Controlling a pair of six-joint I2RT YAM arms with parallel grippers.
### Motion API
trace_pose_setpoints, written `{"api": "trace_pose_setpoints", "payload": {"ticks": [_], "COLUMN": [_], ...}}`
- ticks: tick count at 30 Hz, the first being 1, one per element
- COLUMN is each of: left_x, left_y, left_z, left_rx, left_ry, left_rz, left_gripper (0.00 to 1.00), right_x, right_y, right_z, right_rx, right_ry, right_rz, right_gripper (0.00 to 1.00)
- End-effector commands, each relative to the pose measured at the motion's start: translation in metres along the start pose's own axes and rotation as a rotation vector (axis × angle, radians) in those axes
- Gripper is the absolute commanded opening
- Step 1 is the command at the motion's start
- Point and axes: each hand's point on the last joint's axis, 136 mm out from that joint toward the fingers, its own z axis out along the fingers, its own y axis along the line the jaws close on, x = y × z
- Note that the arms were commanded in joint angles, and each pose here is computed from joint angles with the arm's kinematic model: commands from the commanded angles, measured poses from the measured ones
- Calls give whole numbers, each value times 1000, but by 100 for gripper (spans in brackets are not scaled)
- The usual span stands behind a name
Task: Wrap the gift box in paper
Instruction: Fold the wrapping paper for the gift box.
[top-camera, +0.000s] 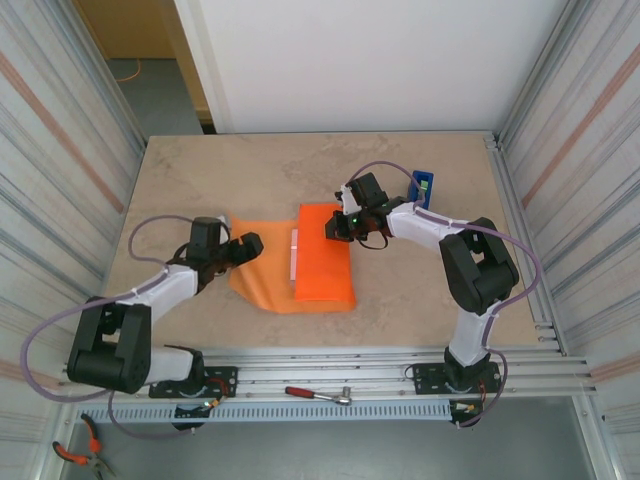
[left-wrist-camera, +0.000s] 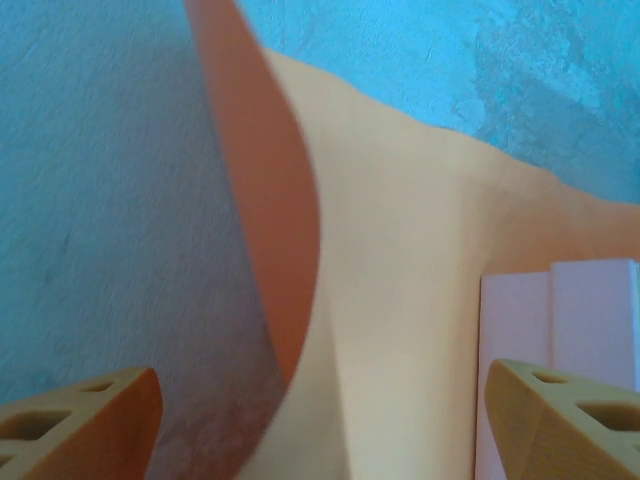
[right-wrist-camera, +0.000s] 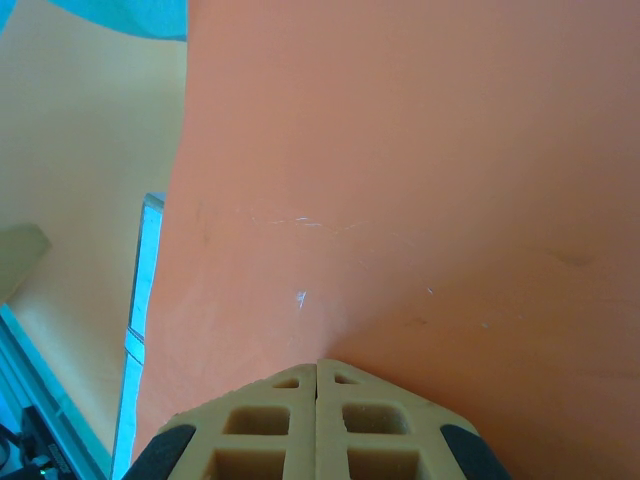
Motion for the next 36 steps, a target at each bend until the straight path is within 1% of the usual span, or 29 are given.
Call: {"api": "trace_pose_setpoints", "payload": {"ticks": [1,5,7,10,17,26,33,34,36], "left_x": [-24,-32,-29,-20,11,38,34,33,32], "left_y": [-4,-5,-8,-6,13,28,25,24,24], "left_z": [4,6,2,-8,-33,-52,-69,-71,-75], "left_rx": [26,41,66,49,-10,-34,-35,-33,-40], "left_ry": [-31,8,42,93,171,182,137,131,125], "left_rz": [40,39,29,17,-72,-132,-139,-133,-127], "left_gripper": [84,82,78,71,60,48,44,42,31], "right_x": [45,44,42,42,43,44,44,46,45], "right_y": [-52,-51,-50,-50,-50,-51,-52,-53,-52], "right_z": [20,19,19,19,18,19,20,20,20], "right_rx": [155,154,153,152,156,158,157,159,155], "right_ry": [133,131,127,125,127,128,126,130,129], "right_rz": [68,69,71,74,71,75,74,78,76], "right_gripper": [0,0,0,0,0,0,0,0,0]}}
